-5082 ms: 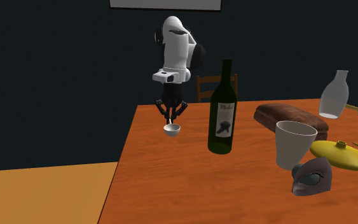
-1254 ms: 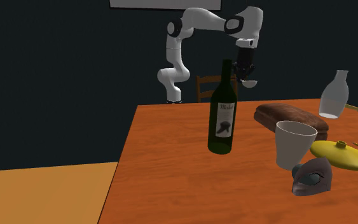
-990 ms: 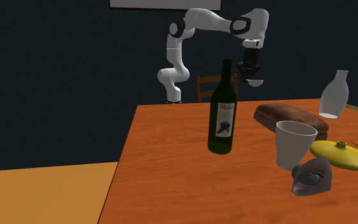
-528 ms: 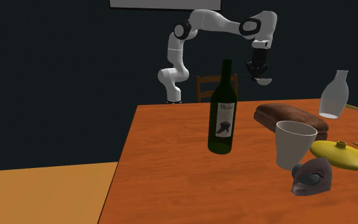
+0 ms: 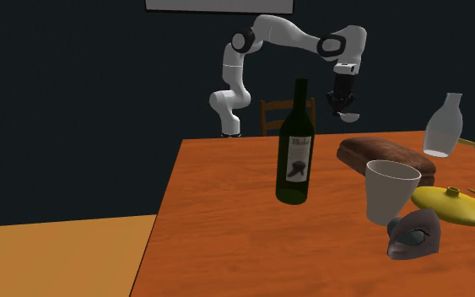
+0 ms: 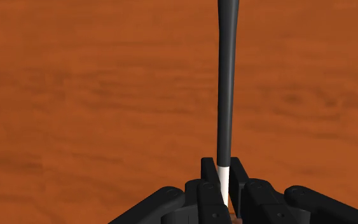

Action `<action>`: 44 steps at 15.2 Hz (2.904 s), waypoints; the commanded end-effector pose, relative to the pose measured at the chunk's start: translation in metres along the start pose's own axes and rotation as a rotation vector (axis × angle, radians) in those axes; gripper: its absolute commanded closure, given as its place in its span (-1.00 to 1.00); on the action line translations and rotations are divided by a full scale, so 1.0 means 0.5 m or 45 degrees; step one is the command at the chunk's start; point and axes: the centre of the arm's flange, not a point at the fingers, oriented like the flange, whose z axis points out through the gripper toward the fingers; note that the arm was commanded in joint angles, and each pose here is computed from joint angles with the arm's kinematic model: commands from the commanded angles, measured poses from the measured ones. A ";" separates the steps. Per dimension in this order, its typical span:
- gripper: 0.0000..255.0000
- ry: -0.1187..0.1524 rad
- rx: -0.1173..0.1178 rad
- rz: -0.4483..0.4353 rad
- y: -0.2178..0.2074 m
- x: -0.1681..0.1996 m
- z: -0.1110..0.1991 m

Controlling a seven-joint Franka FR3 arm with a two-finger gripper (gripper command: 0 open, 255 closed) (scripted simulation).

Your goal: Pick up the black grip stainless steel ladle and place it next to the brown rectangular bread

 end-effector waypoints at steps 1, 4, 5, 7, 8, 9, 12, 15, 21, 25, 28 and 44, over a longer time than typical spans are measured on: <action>1.00 0.001 0.001 0.000 -0.002 -0.001 0.022; 1.00 0.001 0.001 0.000 -0.006 -0.002 0.053; 1.00 0.001 0.001 0.000 -0.007 -0.002 0.064; 1.00 0.001 0.001 0.000 -0.009 -0.002 0.085; 1.00 0.001 0.001 0.000 -0.010 -0.003 0.095; 1.00 0.001 0.001 0.000 -0.011 -0.003 0.106; 1.00 0.001 0.001 0.000 -0.015 -0.004 0.137; 1.00 0.001 0.001 0.000 -0.018 -0.005 0.169; 1.00 0.001 0.001 0.000 -0.025 -0.006 0.232; 1.00 0.000 0.001 0.000 -0.028 -0.007 0.259; 1.00 0.001 0.001 0.000 -0.028 -0.007 0.259; -1.00 0.001 0.001 0.000 -0.028 -0.007 0.159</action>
